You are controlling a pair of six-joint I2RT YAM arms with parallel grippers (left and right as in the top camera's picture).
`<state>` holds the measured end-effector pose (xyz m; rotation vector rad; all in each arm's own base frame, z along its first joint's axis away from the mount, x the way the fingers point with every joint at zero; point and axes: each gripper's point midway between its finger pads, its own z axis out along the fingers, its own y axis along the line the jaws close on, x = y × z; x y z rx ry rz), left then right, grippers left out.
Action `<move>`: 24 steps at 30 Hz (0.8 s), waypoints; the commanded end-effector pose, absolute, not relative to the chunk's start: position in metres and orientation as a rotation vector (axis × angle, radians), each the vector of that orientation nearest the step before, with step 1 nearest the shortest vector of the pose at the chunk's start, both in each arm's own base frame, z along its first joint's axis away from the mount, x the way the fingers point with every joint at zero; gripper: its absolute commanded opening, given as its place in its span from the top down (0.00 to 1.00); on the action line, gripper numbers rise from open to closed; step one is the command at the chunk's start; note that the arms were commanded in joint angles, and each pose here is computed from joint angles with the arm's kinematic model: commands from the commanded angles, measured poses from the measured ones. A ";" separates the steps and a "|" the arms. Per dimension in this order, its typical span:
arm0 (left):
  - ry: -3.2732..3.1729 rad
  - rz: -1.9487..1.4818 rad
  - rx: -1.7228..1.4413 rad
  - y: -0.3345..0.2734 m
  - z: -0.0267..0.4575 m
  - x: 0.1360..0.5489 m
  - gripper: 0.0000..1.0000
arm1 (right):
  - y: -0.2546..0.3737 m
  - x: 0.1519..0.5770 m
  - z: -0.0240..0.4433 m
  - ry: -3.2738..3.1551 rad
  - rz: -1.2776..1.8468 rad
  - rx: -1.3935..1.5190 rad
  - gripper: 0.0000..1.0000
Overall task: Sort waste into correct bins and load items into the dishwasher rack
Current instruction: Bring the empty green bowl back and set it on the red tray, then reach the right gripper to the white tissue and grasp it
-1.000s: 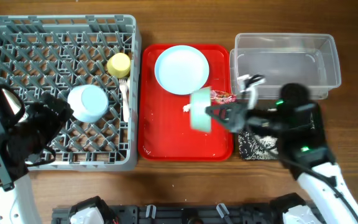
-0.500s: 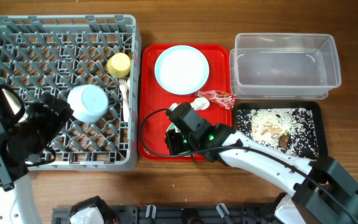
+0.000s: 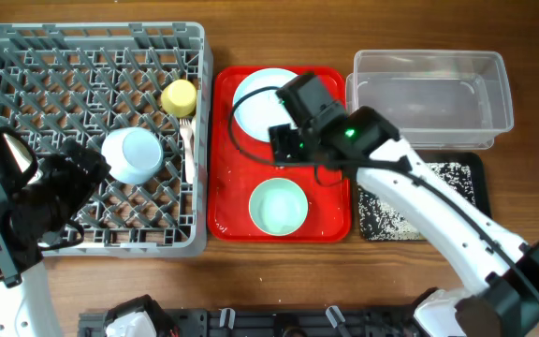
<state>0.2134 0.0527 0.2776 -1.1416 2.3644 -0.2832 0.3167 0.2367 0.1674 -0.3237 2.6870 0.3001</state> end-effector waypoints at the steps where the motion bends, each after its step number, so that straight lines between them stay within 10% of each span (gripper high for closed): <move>1: 2.362 -0.273 -1.141 0.054 0.278 0.213 0.00 | 0.221 0.322 0.119 2.803 0.171 -0.279 0.33; 13: 2.362 -0.273 -1.141 0.054 0.278 0.213 0.00 | 0.221 0.324 0.008 3.009 -0.003 -0.309 0.28; 21: 2.362 -0.273 -1.141 0.054 0.278 0.213 0.00 | 0.223 0.323 0.008 3.011 0.010 -0.310 0.96; 24: 2.362 -0.273 -1.141 0.054 0.278 0.213 0.00 | 0.219 0.318 0.018 3.024 -0.001 -0.312 0.95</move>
